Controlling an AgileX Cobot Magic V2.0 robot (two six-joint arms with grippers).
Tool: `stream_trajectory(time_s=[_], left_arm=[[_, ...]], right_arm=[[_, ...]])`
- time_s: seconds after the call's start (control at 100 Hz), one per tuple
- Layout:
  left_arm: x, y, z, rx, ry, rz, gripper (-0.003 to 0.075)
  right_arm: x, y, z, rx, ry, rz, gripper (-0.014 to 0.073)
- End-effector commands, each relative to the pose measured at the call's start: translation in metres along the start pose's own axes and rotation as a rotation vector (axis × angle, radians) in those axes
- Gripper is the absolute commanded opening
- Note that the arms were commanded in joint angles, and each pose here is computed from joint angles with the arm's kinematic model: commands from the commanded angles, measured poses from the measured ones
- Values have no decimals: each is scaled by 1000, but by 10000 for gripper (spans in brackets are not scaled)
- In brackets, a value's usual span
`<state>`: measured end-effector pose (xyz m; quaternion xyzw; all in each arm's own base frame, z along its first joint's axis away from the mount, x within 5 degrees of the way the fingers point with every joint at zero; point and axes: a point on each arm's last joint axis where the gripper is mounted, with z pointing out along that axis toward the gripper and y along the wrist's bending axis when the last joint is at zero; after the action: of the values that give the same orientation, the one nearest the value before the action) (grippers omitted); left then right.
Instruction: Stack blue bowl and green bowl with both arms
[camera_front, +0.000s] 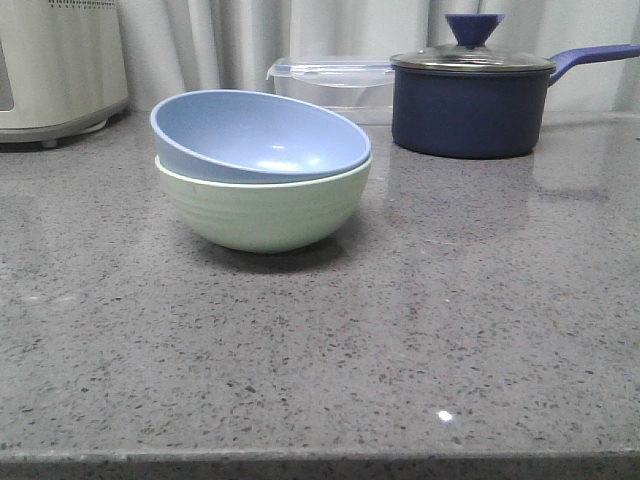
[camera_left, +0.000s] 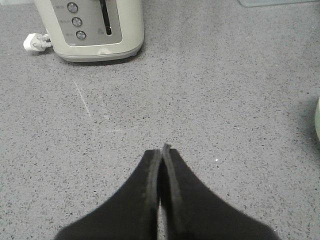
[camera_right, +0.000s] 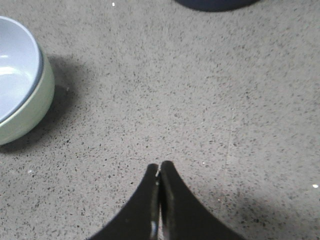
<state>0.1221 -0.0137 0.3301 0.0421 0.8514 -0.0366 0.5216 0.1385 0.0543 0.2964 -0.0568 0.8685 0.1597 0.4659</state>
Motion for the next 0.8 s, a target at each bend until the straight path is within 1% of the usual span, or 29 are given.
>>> stream_trajectory(time_s=[0.0,0.21,0.39,0.58,0.79], left_arm=[[-5,0,-8,-1,-152,-12,-20],[18,0,-13,-2,-183,-12,-20],[30,1,-17,-4,-202,3,-20],[37,1,-20,-10,-280,11,-20],[39,2,-20,-17,-285,25,-20]], right_arm=[[-7,0,-15,-14,-166,-30,-66],[13,-4,-35,-33,-266,-36,-66],[24,-7,-50,-49,-334,-38,-66],[33,-8,-57,-56,-362,-39,-66],[33,-8,-57,-56,-362,-39,-66]])
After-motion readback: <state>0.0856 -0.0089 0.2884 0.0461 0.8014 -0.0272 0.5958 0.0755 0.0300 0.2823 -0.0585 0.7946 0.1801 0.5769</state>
